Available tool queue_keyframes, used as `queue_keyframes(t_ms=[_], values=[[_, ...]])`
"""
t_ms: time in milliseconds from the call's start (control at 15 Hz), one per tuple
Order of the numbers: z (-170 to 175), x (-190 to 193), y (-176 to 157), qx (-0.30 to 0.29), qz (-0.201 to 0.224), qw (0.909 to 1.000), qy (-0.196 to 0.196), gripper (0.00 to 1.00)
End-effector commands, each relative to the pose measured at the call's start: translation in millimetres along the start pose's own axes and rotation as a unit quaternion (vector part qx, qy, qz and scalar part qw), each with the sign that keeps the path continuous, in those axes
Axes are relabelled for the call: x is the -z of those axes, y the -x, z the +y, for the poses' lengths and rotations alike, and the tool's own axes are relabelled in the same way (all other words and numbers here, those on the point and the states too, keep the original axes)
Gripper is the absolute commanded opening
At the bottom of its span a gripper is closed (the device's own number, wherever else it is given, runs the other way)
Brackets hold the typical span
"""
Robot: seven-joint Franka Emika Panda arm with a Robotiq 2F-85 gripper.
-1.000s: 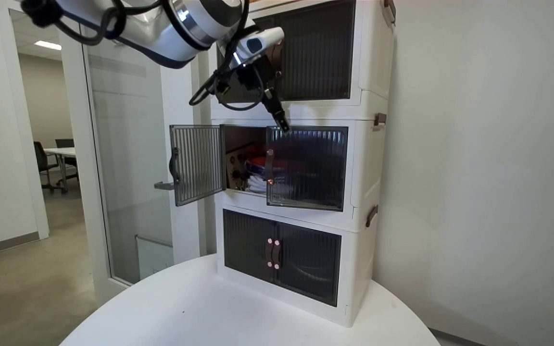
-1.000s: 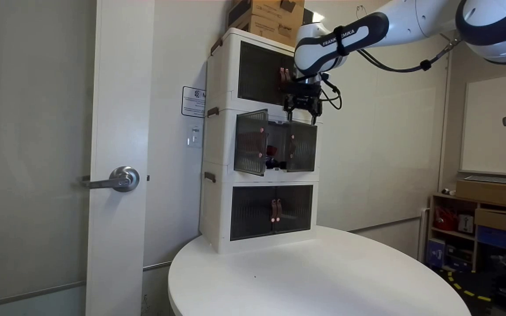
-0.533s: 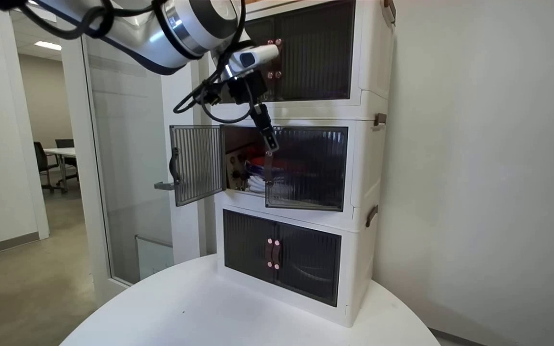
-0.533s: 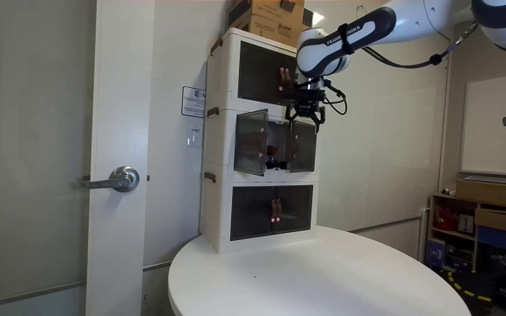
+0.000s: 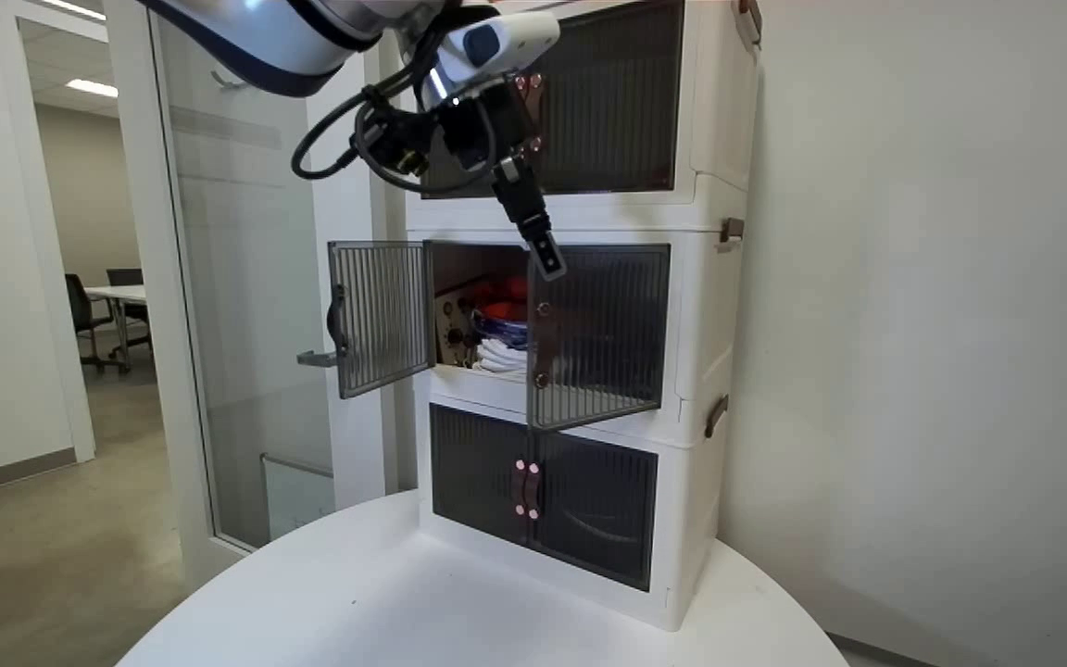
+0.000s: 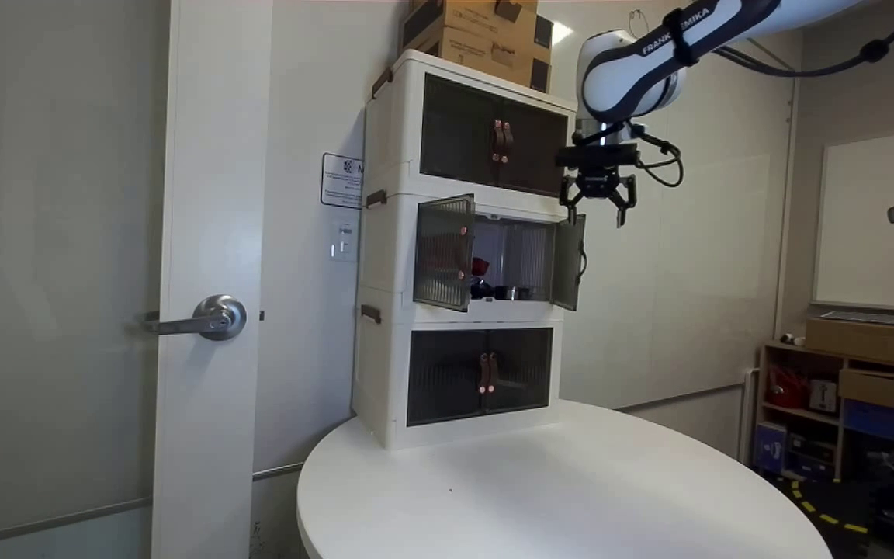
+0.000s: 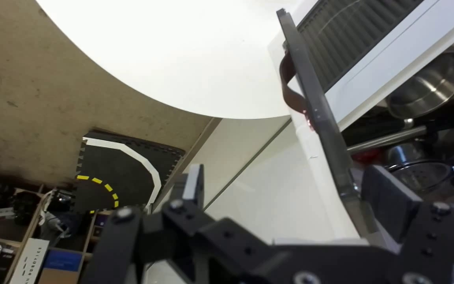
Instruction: Open the middle shelf compartment
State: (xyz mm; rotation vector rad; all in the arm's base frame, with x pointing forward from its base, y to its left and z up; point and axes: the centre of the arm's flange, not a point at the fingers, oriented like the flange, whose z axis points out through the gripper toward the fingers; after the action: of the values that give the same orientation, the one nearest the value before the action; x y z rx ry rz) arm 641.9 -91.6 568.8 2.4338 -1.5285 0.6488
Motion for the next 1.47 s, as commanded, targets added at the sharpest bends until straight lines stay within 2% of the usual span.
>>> queue_keyframes(t_ms=[0,200,267,400,600,800,1067,1400], values=[[72.6,0.4,4.6,-0.014,0.012,0.9998,0.007,1.00],[105.2,-11.5,-1.7,-0.012,0.019,0.9998,-0.002,1.00],[115.3,-13.1,-3.1,0.011,0.029,0.9989,-0.035,1.00],[128.9,-13.0,3.0,0.054,0.032,0.9952,-0.075,1.00],[149.9,-2.8,25.4,0.128,0.029,0.9858,-0.104,1.00],[163.5,8.4,51.7,0.201,0.004,0.9725,-0.117,1.00],[156.6,41.8,75.7,0.286,-0.022,0.9420,-0.174,1.00],[140.1,68.0,97.0,0.403,-0.057,0.8883,-0.212,1.00]])
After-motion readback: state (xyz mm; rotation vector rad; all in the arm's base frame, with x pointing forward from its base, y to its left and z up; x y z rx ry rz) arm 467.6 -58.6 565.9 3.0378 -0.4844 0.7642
